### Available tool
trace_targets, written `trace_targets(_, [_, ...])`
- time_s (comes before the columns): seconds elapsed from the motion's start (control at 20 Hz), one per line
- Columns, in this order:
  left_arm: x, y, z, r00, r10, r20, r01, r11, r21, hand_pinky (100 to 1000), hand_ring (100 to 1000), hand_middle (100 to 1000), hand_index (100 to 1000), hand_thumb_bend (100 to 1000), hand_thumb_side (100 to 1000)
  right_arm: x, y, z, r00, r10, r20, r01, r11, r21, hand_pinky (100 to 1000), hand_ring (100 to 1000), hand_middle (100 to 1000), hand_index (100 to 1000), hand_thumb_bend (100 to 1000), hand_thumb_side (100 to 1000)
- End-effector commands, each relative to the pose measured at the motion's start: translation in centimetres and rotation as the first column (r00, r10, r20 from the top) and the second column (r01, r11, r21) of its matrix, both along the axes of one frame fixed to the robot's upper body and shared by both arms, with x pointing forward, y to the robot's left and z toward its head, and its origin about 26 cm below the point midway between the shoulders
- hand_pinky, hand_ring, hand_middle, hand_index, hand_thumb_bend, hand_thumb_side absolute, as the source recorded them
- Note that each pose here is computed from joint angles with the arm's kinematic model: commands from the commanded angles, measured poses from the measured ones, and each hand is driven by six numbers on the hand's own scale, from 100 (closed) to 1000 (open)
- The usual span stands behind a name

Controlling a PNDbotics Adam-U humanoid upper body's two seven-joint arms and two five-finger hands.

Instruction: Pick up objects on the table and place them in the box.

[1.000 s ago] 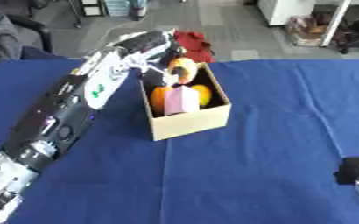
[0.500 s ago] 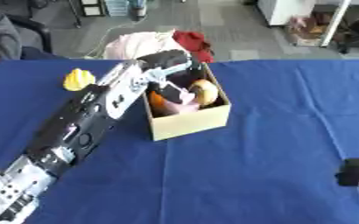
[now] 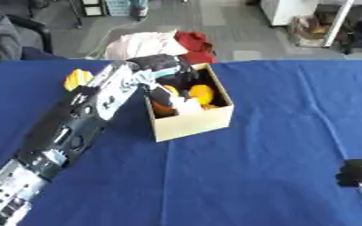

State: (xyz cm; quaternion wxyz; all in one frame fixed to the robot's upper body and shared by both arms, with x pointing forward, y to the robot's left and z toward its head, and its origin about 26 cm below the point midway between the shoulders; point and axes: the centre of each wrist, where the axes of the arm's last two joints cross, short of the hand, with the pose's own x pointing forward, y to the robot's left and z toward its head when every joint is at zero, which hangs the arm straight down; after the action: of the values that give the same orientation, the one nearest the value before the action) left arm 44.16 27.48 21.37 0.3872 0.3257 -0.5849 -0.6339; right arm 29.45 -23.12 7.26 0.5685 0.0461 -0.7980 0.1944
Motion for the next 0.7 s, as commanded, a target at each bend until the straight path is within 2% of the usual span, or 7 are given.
trace_targets(0.05, [-0.8, 3.6, 2.9, 0.990, 0.108, 0.092, -0.106, 0.994, -0.020, 766, 673, 705, 873, 100, 218, 0.1, -0.5, 0.7, 1.000, -0.012, 0.026, 0.012, 1.000, -0.015, 637, 635, 591, 696, 100, 494])
trace_targets(0.15, [-1.2, 5.7, 3.4, 0.973, 0.195, 0.123, -0.193, 0.981, -0.028, 767, 674, 706, 874, 125, 193, 0.1, -0.6, 0.7, 0.999, -0.015, 0.028, 0.016, 1.000, -0.016, 637, 635, 591, 695, 100, 492])
trace_targets(0.25, [-1.3, 7.8, 3.3, 0.946, 0.294, 0.136, -0.291, 0.956, -0.040, 766, 674, 708, 875, 134, 193, 0.1, -0.6, 0.7, 0.999, -0.017, 0.029, 0.017, 1.000, -0.018, 637, 635, 591, 695, 100, 491])
trace_targets(0.3, [-1.2, 8.7, 3.2, 0.932, 0.335, 0.141, -0.333, 0.942, -0.042, 768, 677, 714, 879, 167, 193, 0.1, -0.6, 0.7, 0.999, -0.017, 0.030, 0.017, 1.000, -0.018, 637, 635, 591, 695, 100, 488])
trace_targets(0.45, [-1.1, 11.8, 2.4, 0.868, 0.472, 0.153, -0.472, 0.881, -0.038, 766, 676, 716, 881, 180, 194, 0.1, -0.7, 0.7, 0.999, -0.019, 0.030, 0.020, 1.000, -0.020, 637, 635, 591, 695, 100, 490])
trace_targets(0.7, [-1.0, 15.3, 1.0, 0.775, 0.603, 0.190, -0.609, 0.792, -0.031, 768, 679, 722, 885, 231, 195, 0.2, -0.7, 0.8, 0.999, -0.020, 0.032, 0.020, 1.000, -0.019, 637, 634, 591, 695, 100, 519])
